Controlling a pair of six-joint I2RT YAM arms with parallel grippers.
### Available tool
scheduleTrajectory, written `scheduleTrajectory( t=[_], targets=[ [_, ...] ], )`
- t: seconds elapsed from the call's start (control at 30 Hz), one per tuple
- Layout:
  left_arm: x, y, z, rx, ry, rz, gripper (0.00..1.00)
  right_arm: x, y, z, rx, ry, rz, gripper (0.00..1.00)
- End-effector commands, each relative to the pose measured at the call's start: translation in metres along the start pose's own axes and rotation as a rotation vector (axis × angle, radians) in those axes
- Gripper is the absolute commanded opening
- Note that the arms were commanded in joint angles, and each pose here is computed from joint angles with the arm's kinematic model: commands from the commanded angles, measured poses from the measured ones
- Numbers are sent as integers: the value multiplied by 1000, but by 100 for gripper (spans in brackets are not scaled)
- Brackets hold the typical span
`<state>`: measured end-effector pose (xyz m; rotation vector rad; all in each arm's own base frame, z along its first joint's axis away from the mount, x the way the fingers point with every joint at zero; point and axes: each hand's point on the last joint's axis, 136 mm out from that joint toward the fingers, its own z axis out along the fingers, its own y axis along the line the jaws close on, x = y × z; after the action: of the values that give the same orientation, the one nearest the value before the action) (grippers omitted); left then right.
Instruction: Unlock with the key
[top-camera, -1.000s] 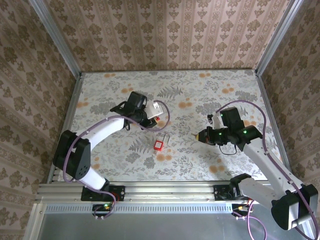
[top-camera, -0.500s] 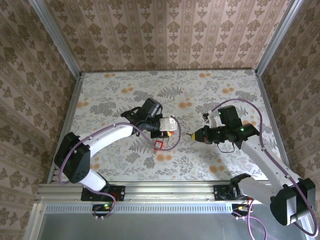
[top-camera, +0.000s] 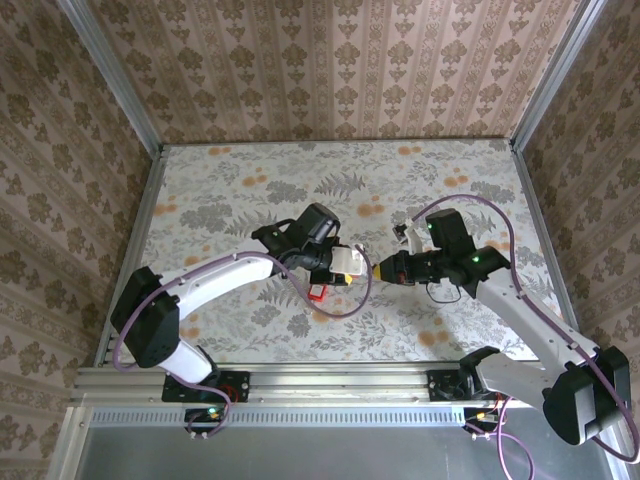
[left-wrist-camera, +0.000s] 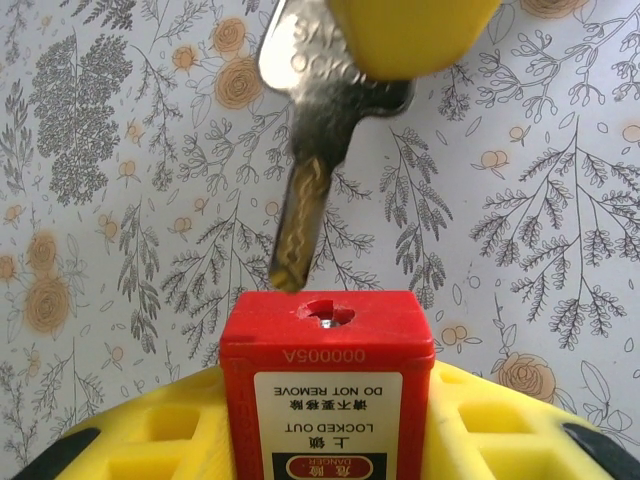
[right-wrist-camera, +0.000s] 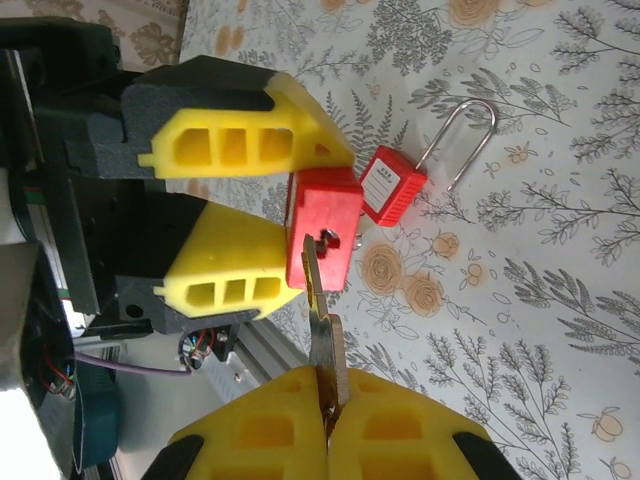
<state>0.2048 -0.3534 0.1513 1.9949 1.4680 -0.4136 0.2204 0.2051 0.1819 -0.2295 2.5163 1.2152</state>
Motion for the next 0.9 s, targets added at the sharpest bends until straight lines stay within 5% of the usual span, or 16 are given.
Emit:
scheduleTrajectory(
  t=[0.0, 0.87],
  targets=[
    [-13, 3, -5, -12, -13, 44, 3, -1, 6, 4, -36, 5, -4, 0],
    [-14, -8, 0, -2, 28, 112, 2, 13, -2, 12, -41, 37, 21, 0]
  ],
)
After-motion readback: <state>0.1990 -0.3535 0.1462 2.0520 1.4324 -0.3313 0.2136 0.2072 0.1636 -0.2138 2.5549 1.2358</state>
